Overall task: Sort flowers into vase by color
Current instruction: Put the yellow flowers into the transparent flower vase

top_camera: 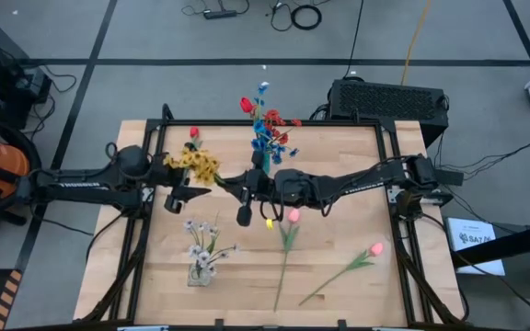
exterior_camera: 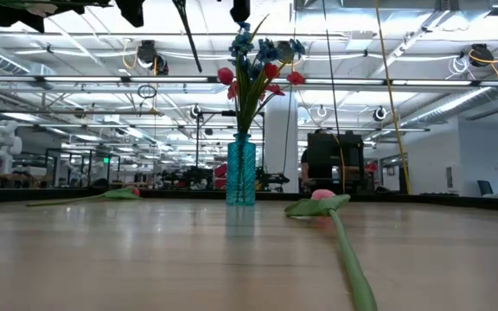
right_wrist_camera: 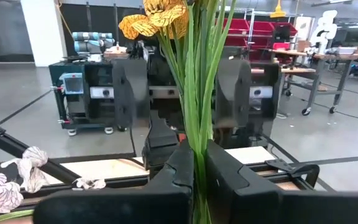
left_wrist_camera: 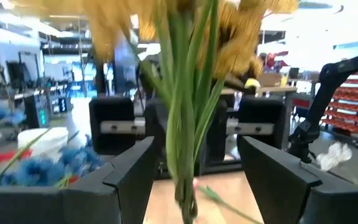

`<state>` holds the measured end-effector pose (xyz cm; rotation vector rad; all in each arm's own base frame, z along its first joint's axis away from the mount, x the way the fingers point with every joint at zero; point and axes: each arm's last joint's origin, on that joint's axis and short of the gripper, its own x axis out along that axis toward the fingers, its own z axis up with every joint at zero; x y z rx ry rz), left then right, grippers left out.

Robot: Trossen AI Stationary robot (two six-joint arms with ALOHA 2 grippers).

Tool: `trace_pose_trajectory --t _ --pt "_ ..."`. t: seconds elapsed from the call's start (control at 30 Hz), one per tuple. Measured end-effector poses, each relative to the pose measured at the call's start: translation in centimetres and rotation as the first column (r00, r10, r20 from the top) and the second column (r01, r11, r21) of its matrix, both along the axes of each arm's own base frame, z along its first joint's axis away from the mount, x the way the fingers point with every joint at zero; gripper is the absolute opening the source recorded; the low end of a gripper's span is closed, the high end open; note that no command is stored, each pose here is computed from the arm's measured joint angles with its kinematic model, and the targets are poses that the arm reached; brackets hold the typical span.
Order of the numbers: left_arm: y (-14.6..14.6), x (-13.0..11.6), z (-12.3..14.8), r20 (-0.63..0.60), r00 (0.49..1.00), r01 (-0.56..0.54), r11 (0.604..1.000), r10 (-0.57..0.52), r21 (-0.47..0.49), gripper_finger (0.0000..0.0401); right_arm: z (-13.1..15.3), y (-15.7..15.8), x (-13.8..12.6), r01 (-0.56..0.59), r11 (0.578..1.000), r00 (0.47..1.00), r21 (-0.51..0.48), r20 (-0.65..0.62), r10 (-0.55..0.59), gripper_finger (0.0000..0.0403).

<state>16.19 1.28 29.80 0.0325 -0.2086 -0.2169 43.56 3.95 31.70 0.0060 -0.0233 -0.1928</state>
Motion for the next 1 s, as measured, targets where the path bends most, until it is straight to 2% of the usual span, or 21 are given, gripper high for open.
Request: trace_pose_trajectory --t 0.13,0.33,0.43,0.53,0.67,0.93,1.0 --pt "-0.2 0.4 0.2 0.039 0.999 0.016 1.0 -0.016 0.005 0.024 -0.1 -0.3 0.0 0.001 1.0 1.0 0.001 -0.01 -0.001 0.0008" --pt "-0.1 1.9 -0.4 0.027 1.0 0.009 1.0 -0.009 -0.004 0.024 -0.2 -0.7 0.1 0.002 1.0 1.0 0.011 -0.018 -0.002 0.0008" --pt "0.0 2.5 -0.7 0.011 1.0 -0.009 0.998 0.01 -0.058 0.0239 -0.3 -0.8 0.1 0.004 1.0 1.0 0.013 -0.024 -0.003 0.0008" --pt "0.1 2.7 -0.7 0.022 0.999 -0.035 0.997 0.037 -0.071 0.023 -0.3 -0.8 0.1 0.004 1.0 1.0 0.013 -0.024 -0.004 0.0008" --pt "0.1 2.7 -0.7 0.02 0.999 -0.042 0.996 0.043 -0.074 0.0186 -0.3 -0.7 0.1 0.003 1.0 1.0 0.025 -0.026 -0.003 0.0008" --pt "0.1 2.7 -0.8 0.012 0.999 -0.038 0.996 0.039 -0.087 0.0031 -0.6 -0.8 0.1 0.005 0.999 0.998 0.035 -0.056 -0.003 0.0008" --pt "0.1 2.7 -0.8 0.009 0.999 -0.032 0.996 0.033 -0.086 0.0015 -0.7 -0.8 0.1 0.005 0.999 0.998 0.035 -0.062 -0.003 0.0008"
